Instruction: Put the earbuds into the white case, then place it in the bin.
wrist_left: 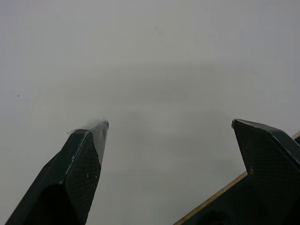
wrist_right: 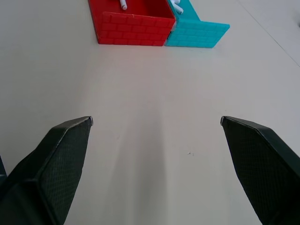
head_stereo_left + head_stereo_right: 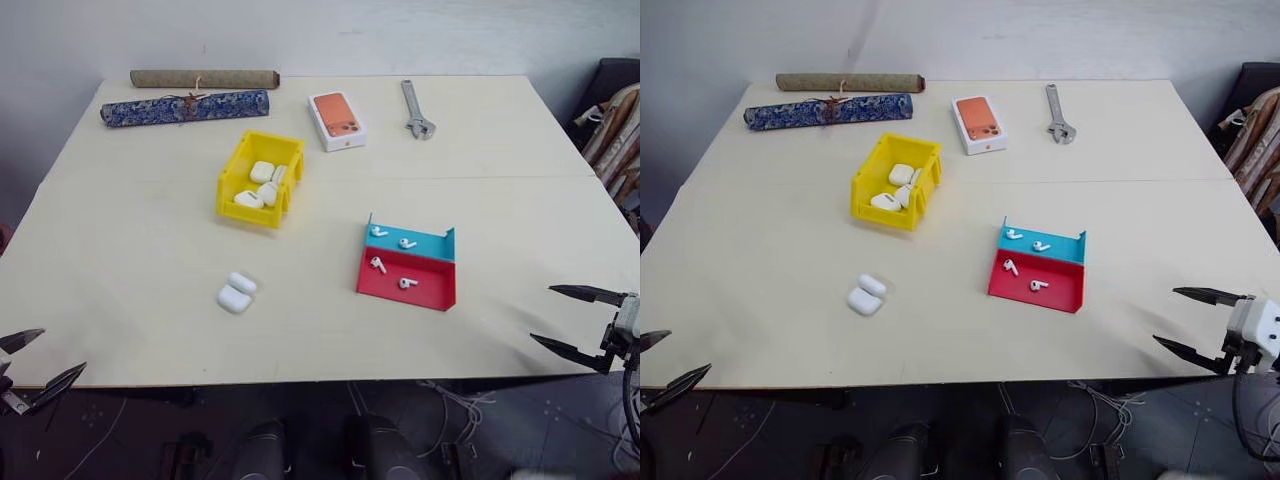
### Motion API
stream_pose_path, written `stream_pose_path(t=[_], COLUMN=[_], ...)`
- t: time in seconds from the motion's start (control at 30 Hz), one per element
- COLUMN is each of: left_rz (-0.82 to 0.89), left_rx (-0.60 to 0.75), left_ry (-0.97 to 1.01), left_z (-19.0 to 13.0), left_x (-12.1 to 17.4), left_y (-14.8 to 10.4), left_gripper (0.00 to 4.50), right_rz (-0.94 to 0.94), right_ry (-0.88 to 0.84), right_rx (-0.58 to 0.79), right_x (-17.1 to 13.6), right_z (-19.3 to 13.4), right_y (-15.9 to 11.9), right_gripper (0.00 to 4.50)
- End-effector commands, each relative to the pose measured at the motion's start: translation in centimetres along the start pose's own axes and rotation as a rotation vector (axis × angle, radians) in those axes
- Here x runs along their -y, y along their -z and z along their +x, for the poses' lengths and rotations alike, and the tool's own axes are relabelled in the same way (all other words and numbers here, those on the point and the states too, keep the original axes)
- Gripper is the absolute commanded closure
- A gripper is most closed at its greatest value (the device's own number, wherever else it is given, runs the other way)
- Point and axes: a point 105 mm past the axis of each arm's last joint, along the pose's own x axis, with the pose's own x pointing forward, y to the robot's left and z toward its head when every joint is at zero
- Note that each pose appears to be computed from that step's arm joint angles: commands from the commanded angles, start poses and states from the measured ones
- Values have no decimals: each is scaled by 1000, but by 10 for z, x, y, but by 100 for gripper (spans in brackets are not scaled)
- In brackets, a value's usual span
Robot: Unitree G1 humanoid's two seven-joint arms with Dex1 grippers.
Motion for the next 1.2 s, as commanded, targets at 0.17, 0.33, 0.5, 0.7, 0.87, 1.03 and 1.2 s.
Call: stream_pose_path(t=[0.17, 0.33, 0.5, 0.7, 0.87, 1.03, 1.2], left_rz=[2, 20, -27, -206, -312, -330, -307], left_rx=[25, 51, 36, -85, -334, -443, -355], left_ry=[-21, 5, 62, 74, -29, 77, 143], left_z=[0, 8, 18, 10, -7, -13, 18], left_x=[-10, -10, -5, -15, -34, -13, 12], left_y=[-10, -21, -32, -33, -18, -31, -75], left_gripper=[4, 4, 4, 4, 4, 4, 4], right_rz=[-6, -7, 38, 10, -179, -160, -150], right_ry=[9, 37, 123, 103, -238, -175, -174], right_rx=[10, 44, 194, 443, 536, 615, 632], right_x=[3, 10, 21, 9, -53, -47, -46], right_z=[2, 7, 19, 34, 44, 52, 63], right_y=[-4, -9, -30, -69, -89, -96, -106], right_gripper=[0, 0, 0, 0, 0, 0, 0])
